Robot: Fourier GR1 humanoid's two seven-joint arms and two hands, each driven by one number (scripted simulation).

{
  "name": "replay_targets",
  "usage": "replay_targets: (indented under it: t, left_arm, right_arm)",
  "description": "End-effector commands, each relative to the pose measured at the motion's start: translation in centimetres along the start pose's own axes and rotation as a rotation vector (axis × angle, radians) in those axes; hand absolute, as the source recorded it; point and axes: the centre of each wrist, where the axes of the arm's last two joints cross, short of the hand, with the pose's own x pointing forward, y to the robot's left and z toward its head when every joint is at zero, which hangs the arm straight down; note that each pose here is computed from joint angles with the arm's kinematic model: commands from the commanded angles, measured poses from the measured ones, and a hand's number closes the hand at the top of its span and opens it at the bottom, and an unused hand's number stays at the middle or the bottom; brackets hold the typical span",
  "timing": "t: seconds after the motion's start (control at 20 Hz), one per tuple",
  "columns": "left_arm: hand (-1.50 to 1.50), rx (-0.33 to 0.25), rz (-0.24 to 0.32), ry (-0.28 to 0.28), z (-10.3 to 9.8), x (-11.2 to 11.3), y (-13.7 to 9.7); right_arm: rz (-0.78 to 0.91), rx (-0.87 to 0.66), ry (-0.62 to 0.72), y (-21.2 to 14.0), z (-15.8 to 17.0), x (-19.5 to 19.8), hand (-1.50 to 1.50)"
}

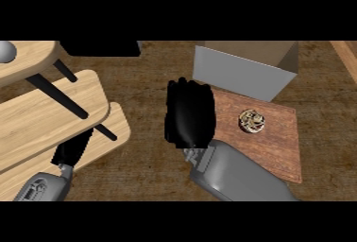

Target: Pick the eggplant from the cutting board and place it in the cardboard box

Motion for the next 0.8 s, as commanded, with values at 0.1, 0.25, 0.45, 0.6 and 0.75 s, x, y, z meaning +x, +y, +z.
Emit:
replay_targets:
  t: [0.1, 0.25, 0.45, 0.6, 0.75]
  left_arm:
    - [0.0, -0.117, 0.03, -0.171, -1.9, 4.7, -3.2]
    - [0.0, -0.116, 0.026, -0.178, -2.2, 5.2, -3.2]
    - [0.0, -0.128, 0.026, -0.174, -0.7, 4.2, -2.7]
    - [0.0, -0.11, 0.024, -0.184, -1.7, 5.0, -2.7]
    - [0.0, -0.13, 0.023, -0.192, -1.2, 5.3, -3.7]
  right_arm:
    - [-0.104, -0.144, 0.032, -5.6, 1.5, 2.4, 1.5]
    - [-0.137, -0.188, 0.074, -6.9, 1.4, 2.2, 1.5]
    - [-0.147, -0.231, 0.139, -9.1, 0.6, 1.9, 1.5]
    - [-0.136, -0.245, 0.19, -9.9, -1.4, 0.8, 1.5]
    - [-0.123, -0.259, 0.211, -10.6, -2.3, 0.4, 1.5]
